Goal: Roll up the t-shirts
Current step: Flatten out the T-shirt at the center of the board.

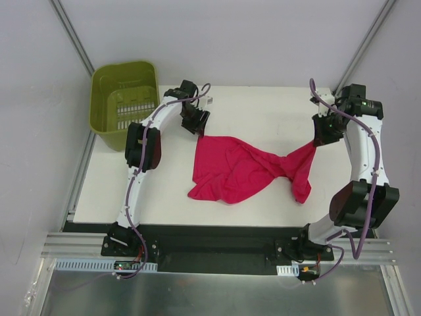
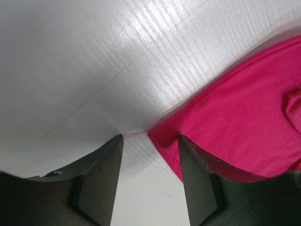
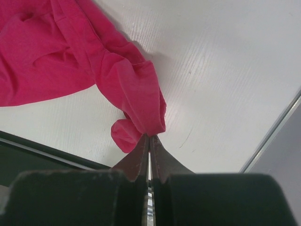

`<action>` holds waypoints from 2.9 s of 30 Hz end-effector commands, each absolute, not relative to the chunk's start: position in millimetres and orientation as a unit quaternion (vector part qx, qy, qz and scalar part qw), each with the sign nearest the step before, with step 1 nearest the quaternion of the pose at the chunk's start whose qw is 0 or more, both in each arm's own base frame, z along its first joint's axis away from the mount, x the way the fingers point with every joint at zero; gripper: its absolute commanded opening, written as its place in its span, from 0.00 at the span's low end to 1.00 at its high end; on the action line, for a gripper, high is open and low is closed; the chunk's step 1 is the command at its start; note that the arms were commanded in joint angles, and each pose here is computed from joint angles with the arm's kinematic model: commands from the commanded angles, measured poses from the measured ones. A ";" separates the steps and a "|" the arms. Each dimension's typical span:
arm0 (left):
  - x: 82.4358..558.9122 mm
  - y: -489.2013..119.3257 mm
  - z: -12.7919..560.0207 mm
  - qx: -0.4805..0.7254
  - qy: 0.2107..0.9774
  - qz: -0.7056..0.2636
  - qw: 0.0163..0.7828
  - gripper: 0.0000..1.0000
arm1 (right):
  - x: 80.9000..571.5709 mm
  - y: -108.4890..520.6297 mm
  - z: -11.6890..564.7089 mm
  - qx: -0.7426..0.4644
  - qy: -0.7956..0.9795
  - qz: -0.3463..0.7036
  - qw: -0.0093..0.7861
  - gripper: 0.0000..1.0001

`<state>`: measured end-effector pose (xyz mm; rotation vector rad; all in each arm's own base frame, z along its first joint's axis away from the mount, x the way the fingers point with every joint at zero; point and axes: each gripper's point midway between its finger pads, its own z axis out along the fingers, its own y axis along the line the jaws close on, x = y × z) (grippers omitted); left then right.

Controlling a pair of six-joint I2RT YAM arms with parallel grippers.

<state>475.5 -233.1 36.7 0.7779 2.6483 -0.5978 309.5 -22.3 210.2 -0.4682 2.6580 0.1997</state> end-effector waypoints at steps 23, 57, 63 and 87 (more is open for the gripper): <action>510.6 -196.0 279.5 0.272 0.843 -0.194 0.422 0.00 | 405.6 -80.0 294.6 -0.125 0.932 -0.020 0.340 0.01; 304.6 -115.7 600.8 0.261 0.611 -0.109 0.739 0.00 | 255.3 -45.6 618.1 -0.045 0.625 -0.127 0.769 0.01; 324.2 -136.4 521.5 0.276 0.685 -0.168 0.653 0.00 | 304.7 -36.2 510.3 -0.096 0.730 -0.064 0.674 0.01; 399.8 -182.4 286.7 0.281 0.851 -0.210 0.390 0.00 | 377.2 1.3 260.9 -0.260 0.865 -0.109 0.416 0.01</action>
